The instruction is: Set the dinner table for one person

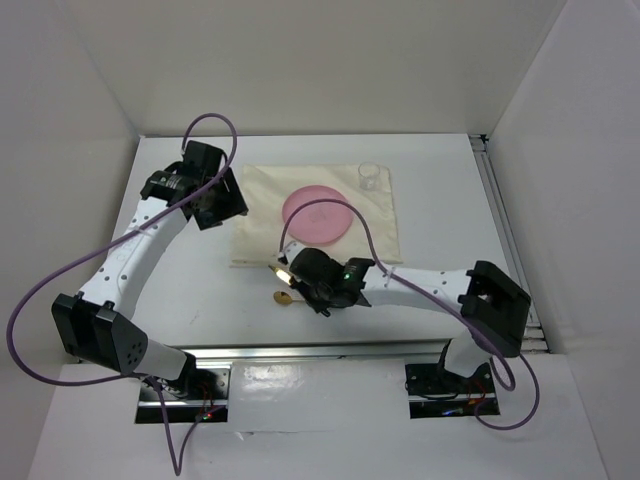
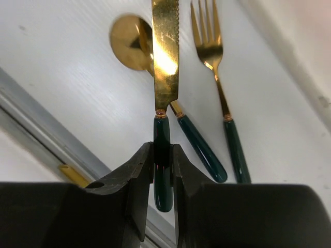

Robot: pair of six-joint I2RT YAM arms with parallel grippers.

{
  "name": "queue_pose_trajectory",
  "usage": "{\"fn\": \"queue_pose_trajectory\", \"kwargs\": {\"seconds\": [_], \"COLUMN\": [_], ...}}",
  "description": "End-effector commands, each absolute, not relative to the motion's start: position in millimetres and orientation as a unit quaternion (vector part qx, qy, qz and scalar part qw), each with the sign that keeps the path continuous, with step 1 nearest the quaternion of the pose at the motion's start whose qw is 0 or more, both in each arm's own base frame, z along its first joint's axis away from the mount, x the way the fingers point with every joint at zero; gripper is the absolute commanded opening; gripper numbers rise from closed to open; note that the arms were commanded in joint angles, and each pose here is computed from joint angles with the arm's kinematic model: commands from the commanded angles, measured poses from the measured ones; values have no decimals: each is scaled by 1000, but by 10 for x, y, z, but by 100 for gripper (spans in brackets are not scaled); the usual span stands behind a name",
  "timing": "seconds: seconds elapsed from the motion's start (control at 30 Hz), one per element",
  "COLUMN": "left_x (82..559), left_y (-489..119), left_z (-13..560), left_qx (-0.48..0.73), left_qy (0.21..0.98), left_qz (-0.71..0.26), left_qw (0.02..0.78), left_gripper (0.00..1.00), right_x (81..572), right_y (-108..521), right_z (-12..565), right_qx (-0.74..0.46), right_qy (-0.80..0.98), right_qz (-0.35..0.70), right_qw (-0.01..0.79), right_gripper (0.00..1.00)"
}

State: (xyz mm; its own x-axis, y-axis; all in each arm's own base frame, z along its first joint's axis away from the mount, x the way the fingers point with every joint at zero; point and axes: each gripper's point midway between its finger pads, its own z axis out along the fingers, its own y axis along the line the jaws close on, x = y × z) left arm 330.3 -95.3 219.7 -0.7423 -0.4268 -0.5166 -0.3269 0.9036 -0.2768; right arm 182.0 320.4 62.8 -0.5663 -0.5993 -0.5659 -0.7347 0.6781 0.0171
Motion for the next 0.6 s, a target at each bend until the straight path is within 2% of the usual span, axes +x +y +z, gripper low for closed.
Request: {"fn": "queue_pose_trajectory", "kwargs": {"seconds": [0.0, 0.17, 0.33, 0.47, 0.57], "left_x": [3343, 3362, 3393, 3387, 3376], "left_y": [-926, -948, -903, -924, -957], "left_z": [2325, 2330, 2360, 2360, 2298], "left_qx": [-201, -199, -210, -208, -205], "left_qy": [923, 923, 921, 921, 925], "left_qz": [-95, -99, -94, -99, -104], "left_qw": [315, 313, 316, 313, 302], "left_gripper": [74, 74, 74, 74, 74], "right_x": [1923, 2371, 2784, 3029, 3232], "right_y": [3338, 3067, 2646, 2275, 2021], "right_z": [1305, 1530, 1554, 1382, 1288], "right_qx": [-387, -288, -95, 18, 58], "right_qy": [845, 885, 931, 939, 934], "right_qz": [155, 118, 101, 122, 131], "right_qw": [334, 347, 338, 321, 326], "right_gripper": [8, 0, 0, 0, 0]}}
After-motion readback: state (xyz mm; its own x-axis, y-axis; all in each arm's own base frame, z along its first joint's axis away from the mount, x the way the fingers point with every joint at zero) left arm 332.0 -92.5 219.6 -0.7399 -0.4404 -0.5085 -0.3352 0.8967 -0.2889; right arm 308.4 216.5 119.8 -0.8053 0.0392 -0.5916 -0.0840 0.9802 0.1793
